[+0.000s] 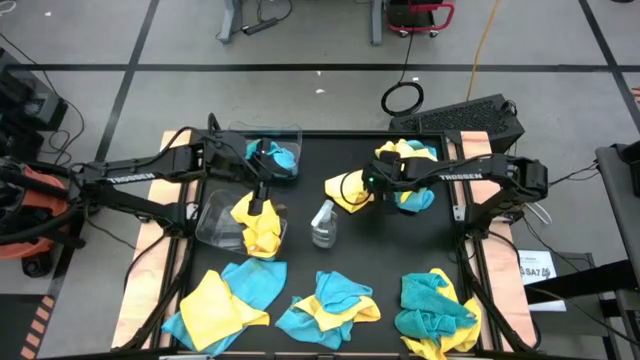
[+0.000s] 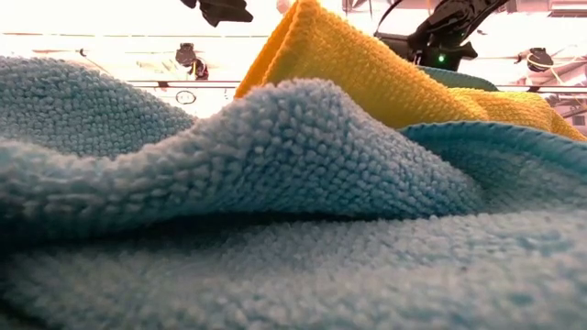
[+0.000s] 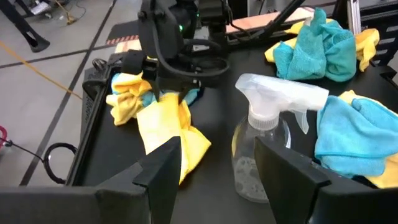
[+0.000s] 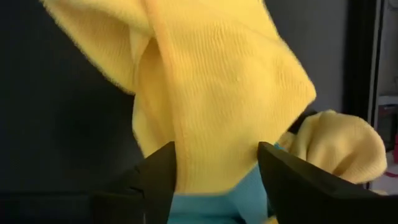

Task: Sort microfiber towel by color & place in baskets
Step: Put the yellow microfiber cloth into the bottom transparent bin

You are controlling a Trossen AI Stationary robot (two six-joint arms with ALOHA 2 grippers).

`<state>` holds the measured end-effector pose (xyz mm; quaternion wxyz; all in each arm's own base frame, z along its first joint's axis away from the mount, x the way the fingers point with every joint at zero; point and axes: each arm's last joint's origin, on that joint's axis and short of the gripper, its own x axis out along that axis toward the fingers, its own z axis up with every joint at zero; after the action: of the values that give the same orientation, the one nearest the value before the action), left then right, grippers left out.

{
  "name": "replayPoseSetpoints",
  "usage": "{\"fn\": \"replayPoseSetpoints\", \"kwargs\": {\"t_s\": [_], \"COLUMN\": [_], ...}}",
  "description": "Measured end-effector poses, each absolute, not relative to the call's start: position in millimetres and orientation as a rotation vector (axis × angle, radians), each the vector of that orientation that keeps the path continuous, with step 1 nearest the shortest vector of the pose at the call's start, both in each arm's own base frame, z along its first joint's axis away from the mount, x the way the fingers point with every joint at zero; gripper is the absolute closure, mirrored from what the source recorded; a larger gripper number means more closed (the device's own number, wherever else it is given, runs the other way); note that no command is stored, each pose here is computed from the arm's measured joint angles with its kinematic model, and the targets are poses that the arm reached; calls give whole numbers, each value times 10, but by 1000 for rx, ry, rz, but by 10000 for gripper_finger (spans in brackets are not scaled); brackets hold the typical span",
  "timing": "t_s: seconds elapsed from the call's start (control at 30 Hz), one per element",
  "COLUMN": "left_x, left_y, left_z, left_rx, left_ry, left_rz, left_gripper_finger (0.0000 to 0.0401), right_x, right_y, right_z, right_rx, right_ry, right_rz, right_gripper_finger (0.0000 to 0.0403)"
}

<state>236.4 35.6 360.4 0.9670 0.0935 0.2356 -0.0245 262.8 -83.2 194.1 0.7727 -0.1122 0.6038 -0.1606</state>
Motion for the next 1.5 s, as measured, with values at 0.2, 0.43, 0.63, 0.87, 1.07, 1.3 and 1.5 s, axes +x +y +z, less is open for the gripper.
{"fn": "replayPoseSetpoints", "kwargs": {"t_s": [0.2,0.43,0.63,0.87,1.07,1.3,1.5], "left_x": [2391,2388,2446,2623,2766,2817,2914], "left_y": [360,360,388,423,477,497,592], "left_z": [3571,3577,3594,3522,3496,3649,3612], "left_rx": [185,188,225,242,322,385,352], "left_ry": [495,491,457,444,412,255,218], "left_rz": [-52,-51,-11,3,99,155,153], "left_gripper_finger": [193,193,193,193,192,192,152], "right_x": [2671,2777,2890,2773,2625,2580,2633], "right_y": [-834,-858,-871,-834,-768,-714,-688], "right_z": [1960,2341,3239,4210,4683,4826,4822], "right_rx": [-302,-377,-435,-467,-436,-412,-400], "right_ry": [1273,1191,906,613,456,395,357], "right_rz": [-372,-423,-464,-512,-450,-352,-252], "right_gripper_finger": [297,396,401,402,402,403,403]}}
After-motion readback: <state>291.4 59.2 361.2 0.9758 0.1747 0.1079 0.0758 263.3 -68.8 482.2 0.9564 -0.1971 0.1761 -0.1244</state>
